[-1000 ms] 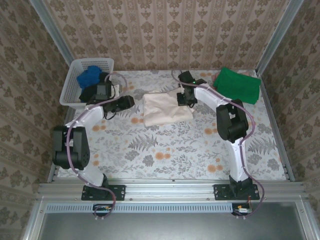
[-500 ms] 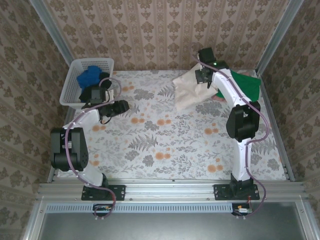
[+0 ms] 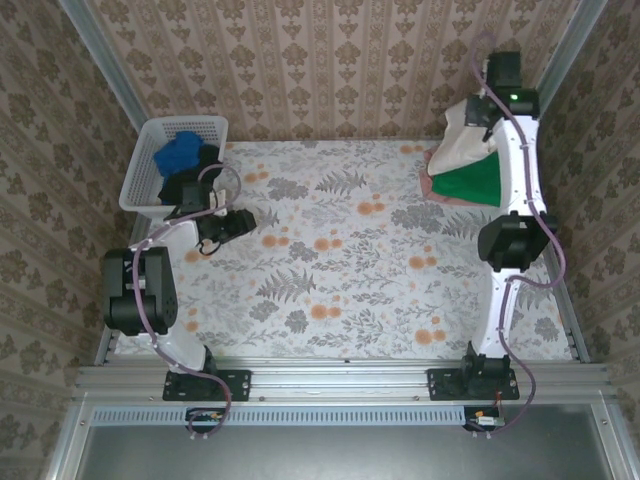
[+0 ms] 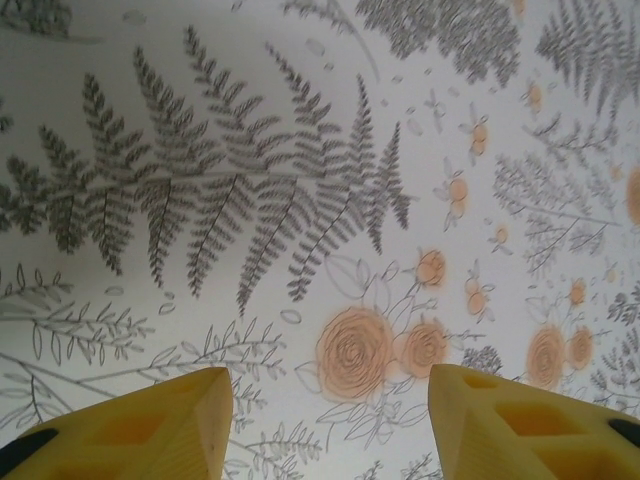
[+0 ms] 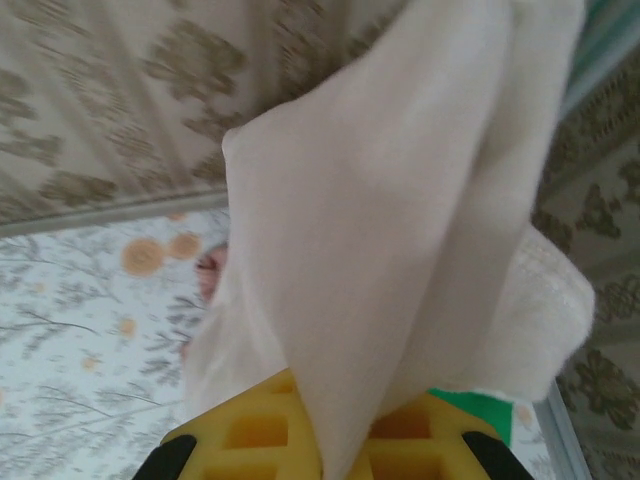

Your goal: Fold and stack the t-shirts

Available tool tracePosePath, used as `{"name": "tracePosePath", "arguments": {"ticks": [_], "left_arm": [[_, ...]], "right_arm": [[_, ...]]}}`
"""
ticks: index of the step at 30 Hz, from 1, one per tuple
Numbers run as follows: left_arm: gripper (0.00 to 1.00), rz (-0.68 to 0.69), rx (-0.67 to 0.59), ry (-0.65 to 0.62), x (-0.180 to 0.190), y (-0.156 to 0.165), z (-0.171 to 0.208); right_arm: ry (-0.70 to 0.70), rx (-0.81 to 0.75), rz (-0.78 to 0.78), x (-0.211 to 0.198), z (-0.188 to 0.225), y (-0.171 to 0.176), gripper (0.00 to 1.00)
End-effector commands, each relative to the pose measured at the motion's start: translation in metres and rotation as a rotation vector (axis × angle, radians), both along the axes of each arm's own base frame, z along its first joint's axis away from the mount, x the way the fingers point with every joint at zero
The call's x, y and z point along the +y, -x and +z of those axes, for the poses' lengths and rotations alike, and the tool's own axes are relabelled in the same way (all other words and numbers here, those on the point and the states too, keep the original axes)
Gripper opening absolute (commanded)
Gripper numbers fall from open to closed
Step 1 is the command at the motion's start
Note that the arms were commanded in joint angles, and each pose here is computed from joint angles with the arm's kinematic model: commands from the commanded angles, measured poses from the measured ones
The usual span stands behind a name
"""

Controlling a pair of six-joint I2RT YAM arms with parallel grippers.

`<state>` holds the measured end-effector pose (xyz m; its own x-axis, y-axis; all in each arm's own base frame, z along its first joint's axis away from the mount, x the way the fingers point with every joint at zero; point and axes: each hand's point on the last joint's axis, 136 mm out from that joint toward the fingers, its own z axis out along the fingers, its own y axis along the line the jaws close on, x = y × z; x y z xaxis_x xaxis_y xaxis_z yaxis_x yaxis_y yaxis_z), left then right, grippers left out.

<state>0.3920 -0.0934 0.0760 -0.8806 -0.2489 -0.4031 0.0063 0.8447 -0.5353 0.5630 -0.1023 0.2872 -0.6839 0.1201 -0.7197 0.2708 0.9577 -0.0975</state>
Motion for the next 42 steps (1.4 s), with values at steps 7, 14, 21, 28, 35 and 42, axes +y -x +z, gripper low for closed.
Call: {"name": "tracePosePath", "arguments": {"ticks": [7, 14, 21, 28, 35, 42], "left_arm": [[0.55, -0.027, 0.042, -0.016, -0.002, 0.012, -0.004], [0.56, -0.046, 0.049, -0.028, -0.004, 0.012, -0.004], [0.56, -0.057, 0.053, -0.030, -0.004, 0.014, -0.002], [0.56, -0.064, 0.048, -0.034, -0.004, 0.019, -0.002], [0.56, -0.079, 0.063, -0.031, -0.002, 0.022, -0.007], [0.56, -0.085, 0.071, -0.023, 0.000, 0.025, -0.011]], "right_arm": [[-0.168, 0.216, -0.063, -0.058, -0.094, 0.028, 0.00], [-0.300, 0.223, -0.117, -0.097, -0.139, 0.060, 0.15], [-0.246, 0.223, -0.271, -0.110, -0.120, 0.078, 0.46], [-0.162, 0.126, -0.209, -0.033, -0.083, 0.046, 0.70], [-0.392, 0.110, -0.109, 0.044, -0.110, -0.022, 0.72], [-0.224, 0.249, -0.109, 0.067, -0.156, -0.026, 0.74]]}}
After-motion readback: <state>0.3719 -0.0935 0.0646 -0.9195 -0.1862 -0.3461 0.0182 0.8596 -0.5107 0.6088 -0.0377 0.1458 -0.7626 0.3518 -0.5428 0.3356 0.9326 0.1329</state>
